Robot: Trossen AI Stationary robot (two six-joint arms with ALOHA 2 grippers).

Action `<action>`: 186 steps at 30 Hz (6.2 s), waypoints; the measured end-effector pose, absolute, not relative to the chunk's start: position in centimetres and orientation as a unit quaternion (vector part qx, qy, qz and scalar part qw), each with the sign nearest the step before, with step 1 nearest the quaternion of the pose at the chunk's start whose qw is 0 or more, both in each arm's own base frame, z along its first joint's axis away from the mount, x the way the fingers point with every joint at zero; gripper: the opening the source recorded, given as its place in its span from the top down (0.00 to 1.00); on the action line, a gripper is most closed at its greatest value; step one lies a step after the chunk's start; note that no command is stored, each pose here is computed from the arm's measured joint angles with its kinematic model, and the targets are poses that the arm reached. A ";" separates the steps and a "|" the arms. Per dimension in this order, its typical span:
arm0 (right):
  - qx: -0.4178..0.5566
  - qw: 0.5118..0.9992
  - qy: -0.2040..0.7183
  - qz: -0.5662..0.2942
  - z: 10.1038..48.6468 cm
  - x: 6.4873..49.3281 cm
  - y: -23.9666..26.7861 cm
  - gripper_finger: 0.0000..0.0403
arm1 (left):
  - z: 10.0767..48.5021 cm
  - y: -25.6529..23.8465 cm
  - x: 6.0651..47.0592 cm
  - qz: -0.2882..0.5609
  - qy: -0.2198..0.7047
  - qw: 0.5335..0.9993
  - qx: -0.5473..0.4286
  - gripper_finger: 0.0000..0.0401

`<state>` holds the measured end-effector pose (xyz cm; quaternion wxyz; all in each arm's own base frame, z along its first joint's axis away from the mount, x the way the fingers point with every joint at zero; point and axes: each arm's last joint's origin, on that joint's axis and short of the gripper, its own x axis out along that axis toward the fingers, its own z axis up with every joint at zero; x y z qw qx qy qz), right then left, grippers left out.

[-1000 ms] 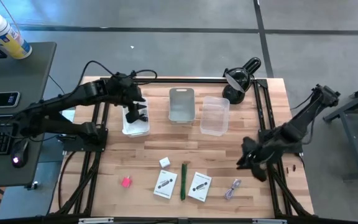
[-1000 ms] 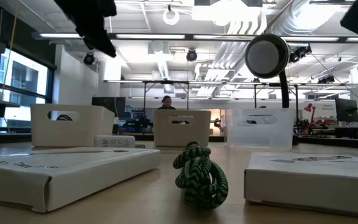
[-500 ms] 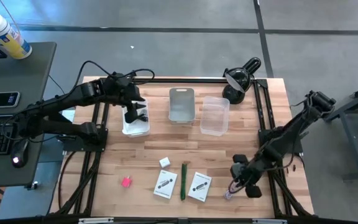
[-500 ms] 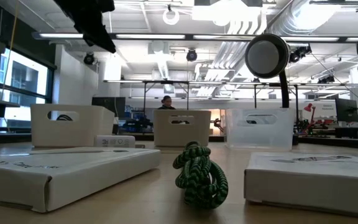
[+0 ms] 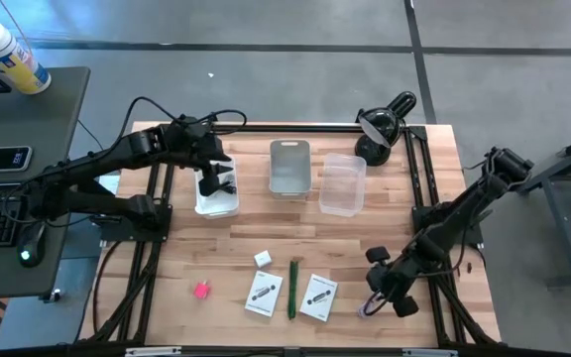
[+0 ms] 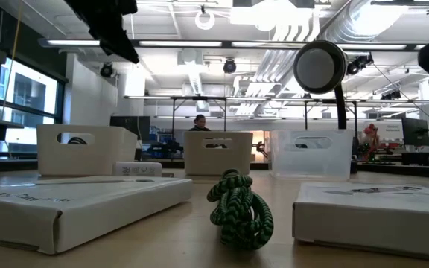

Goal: Pick and place items into bin
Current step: Put the gray USB cable into the white bin

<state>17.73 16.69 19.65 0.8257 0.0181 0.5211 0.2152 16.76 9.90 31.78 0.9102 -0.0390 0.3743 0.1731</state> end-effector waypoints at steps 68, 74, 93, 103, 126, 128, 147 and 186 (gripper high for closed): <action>0.066 0.875 0.480 0.004 20.1 21.2 12.5 0.92 | 31.8 10.0 16.8 0.181 0.368 0.910 -0.051 0.71; 0.067 0.893 0.444 -0.028 21.4 23.6 9.6 0.85 | 31.8 10.0 16.8 0.182 0.367 0.910 -0.053 0.71; 0.115 0.914 0.384 -0.060 19.2 28.9 6.0 0.89 | 31.9 10.0 16.9 0.185 0.363 0.912 -0.051 0.71; 0.147 0.908 0.387 -0.069 17.2 30.4 5.2 0.86 | 32.0 10.1 17.0 0.186 0.356 0.914 -0.049 0.71; 0.187 0.894 0.404 -0.046 16.0 30.9 5.5 0.71 | 32.4 9.7 17.5 0.145 0.325 0.933 -0.051 0.71; 0.187 0.898 0.396 -0.041 16.2 31.0 5.5 0.70 | 32.9 9.2 18.2 0.115 0.299 0.946 -0.043 0.71; 0.115 0.960 0.254 0.010 25.0 27.3 6.3 0.70 | 29.4 -0.4 27.8 -0.001 0.282 0.953 0.113 0.71; 0.142 0.985 0.091 0.022 34.6 14.3 4.5 0.70 | 20.0 -3.4 38.4 -0.066 0.310 0.930 0.185 0.71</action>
